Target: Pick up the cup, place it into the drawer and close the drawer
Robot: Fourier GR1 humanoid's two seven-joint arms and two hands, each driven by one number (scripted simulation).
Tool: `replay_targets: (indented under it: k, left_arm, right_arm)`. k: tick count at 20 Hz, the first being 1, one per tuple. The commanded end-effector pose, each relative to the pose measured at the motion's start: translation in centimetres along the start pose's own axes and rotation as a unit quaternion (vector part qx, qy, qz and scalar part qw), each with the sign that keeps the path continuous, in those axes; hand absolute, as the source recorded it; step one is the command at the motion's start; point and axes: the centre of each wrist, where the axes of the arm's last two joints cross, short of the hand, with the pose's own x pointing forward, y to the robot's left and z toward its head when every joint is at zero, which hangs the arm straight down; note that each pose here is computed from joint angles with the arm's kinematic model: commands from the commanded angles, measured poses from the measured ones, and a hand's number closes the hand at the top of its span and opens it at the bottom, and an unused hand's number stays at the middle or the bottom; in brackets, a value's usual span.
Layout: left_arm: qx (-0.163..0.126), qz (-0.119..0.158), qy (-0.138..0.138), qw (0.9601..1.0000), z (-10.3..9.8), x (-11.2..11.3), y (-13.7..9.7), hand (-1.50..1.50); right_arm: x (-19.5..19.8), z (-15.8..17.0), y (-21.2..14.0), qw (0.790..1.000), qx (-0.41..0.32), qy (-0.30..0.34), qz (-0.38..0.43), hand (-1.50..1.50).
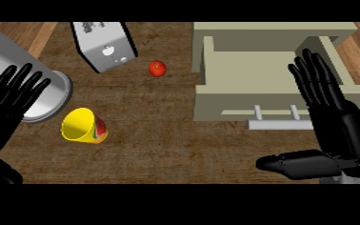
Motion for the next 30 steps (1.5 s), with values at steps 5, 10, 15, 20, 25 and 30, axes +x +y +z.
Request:
replay_targets:
  k: [5, 10, 15, 20, 25, 30]
  left_arm:
    - [0.012, -0.012, 0.051, 0.9985, 0.4, -4.4, 3.1, -1.50]
    - [0.033, -0.015, 0.072, 0.9968, 1.2, -7.7, 5.2, -1.50]
    - [0.056, -0.036, 0.093, 0.9934, 5.3, -10.8, 5.7, -1.50]
    - [0.069, -0.040, 0.103, 0.9915, 2.9, -13.4, 6.5, -1.50]
    - [0.072, -0.052, 0.117, 0.9891, 4.2, -15.4, 6.4, -1.50]
    - [0.082, -0.050, 0.113, 0.9890, 5.3, -15.8, 6.7, -1.50]
  right_arm:
    - [-2.1, -3.3, -1.2, 1.000, 0.007, -0.012, 0.004, -1.50]
    - [-1.8, -2.9, -2.3, 1.000, 0.012, -0.016, 0.010, -1.50]
    - [0.1, -3.9, -1.7, 1.000, 0.008, -0.017, 0.010, -1.50]
    - [1.3, -4.3, -1.5, 1.000, 0.003, -0.023, 0.008, -1.50]
    - [0.8, -5.4, -0.9, 1.000, 0.016, -0.018, 0.007, -1.50]
    - [1.0, -4.5, -2.4, 0.999, 0.009, -0.030, 0.014, -1.50]
